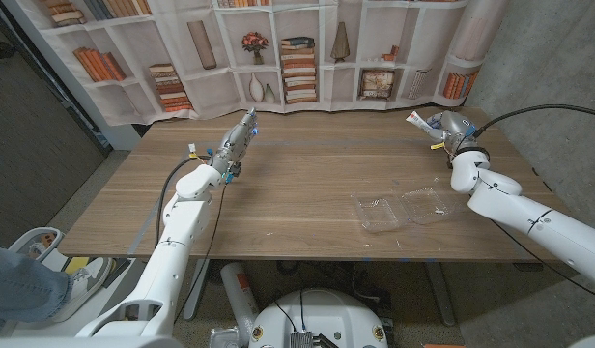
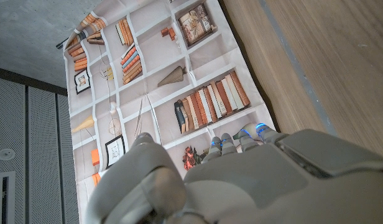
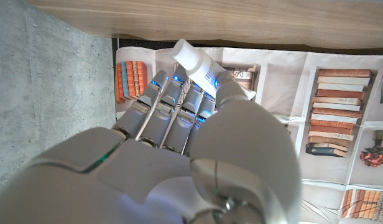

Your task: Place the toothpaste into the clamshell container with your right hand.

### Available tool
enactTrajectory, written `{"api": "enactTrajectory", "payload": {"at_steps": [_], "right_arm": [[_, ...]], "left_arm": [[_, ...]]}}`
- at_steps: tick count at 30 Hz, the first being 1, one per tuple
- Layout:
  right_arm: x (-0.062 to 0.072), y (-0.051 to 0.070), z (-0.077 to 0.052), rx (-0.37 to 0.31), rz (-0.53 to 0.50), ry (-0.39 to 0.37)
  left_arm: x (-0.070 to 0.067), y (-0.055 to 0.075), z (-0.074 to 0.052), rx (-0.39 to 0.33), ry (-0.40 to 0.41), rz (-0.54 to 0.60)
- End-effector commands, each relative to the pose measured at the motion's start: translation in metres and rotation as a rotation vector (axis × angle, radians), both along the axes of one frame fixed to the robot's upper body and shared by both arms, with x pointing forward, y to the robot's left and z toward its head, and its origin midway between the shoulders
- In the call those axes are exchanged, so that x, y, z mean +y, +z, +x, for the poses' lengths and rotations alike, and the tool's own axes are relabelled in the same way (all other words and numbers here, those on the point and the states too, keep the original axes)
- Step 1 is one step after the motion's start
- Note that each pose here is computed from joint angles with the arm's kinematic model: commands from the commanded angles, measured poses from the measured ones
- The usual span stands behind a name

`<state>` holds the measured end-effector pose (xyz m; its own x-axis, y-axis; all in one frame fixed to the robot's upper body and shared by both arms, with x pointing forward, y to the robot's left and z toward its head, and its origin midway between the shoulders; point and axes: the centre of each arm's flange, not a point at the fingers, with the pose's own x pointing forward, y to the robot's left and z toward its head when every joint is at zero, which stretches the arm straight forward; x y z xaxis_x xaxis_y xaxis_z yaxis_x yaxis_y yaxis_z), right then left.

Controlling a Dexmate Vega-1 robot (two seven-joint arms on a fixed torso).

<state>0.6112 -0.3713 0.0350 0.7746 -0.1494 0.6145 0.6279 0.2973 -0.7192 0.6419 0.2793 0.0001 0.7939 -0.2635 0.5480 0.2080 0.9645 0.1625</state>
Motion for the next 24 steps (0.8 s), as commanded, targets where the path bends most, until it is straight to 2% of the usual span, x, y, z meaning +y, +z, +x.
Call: {"api": "enactTrajectory", "payload": {"at_steps": [1,24], "right_arm": [[0.0,0.001,-0.016,-0.03,-0.028,0.021],[0.006,0.002,-0.044,-0.075,-0.111,0.122]], "left_arm": [[0.005,0.001,-0.005,-0.008,0.01,-0.003],[0.001,-0.003,-0.013,-0.003,0.025,0.011]]}}
